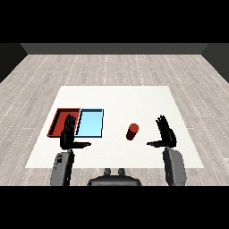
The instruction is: Pick the red can and put it in the red box
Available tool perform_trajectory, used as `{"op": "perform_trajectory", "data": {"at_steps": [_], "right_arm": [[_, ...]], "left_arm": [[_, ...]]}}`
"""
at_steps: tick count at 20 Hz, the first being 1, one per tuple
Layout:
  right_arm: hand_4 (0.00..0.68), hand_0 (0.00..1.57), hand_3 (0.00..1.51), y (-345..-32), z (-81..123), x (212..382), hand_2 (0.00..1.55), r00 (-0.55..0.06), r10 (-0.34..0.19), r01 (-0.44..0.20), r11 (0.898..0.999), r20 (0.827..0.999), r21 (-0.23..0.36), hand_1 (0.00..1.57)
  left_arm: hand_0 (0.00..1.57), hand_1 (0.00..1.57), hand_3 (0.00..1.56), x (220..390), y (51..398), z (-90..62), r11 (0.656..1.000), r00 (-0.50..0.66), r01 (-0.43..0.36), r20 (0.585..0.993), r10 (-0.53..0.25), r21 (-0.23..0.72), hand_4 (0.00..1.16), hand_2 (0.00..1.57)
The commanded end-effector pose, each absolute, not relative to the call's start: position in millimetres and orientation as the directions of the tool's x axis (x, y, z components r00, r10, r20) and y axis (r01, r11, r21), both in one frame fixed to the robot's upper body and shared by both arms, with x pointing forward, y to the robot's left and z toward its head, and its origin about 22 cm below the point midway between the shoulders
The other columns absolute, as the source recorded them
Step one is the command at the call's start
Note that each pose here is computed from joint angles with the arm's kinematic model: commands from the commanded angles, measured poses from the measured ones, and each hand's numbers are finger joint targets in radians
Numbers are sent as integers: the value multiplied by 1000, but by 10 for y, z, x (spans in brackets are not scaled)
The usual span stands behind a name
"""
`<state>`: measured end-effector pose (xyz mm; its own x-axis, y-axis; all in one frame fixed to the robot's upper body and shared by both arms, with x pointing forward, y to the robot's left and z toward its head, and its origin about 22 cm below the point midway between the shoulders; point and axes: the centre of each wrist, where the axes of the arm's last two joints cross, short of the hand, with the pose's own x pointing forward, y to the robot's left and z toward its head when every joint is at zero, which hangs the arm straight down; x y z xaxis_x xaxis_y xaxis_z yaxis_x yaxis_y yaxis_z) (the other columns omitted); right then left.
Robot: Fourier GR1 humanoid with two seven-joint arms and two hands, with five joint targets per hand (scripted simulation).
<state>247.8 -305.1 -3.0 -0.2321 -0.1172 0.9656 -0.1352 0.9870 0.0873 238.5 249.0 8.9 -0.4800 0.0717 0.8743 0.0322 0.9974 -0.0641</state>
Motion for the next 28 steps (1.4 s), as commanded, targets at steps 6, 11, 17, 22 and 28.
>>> {"op": "perform_trajectory", "data": {"at_steps": [6, 11, 17, 22, 28], "right_arm": [[0, 0, 0, -2797, -300, 2559, 0, -179, -184, -152, 976, 966, 158, 0], [0, 0, 0, -2474, -532, 2471, 0, -162, -206, -170, 969, 965, 178, 0], [0, 0, 0, -2369, -511, 2504, 0, -127, -254, -175, 957, 959, 231, 0], [0, 0, 0, -2465, -608, 2694, 0, -121, -248, -159, 961, 961, 228, 0], [0, 0, 0, -2437, -529, 2732, 0, -104, -310, -183, 940, 945, 288, 0]], "left_arm": [[0, 0, 0, 2346, 2521, 243, 998, -467, 31, 882, 66, -58, 0, 0], [0, 0, 0, 2377, 2577, 81, 999, -476, 11, 878, 51, -52, 0, 0], [0, 0, 0, 2495, 2563, 213, 997, -463, 37, 883, 79, -70, 0, 0], [0, 0, 0, 2421, 2487, 312, 997, -485, 49, 871, 78, -62, 0, 0], [0, 0, 0, 2361, 2298, 51, 998, -481, 37, 874, 69, -59, 0, 0]]}}
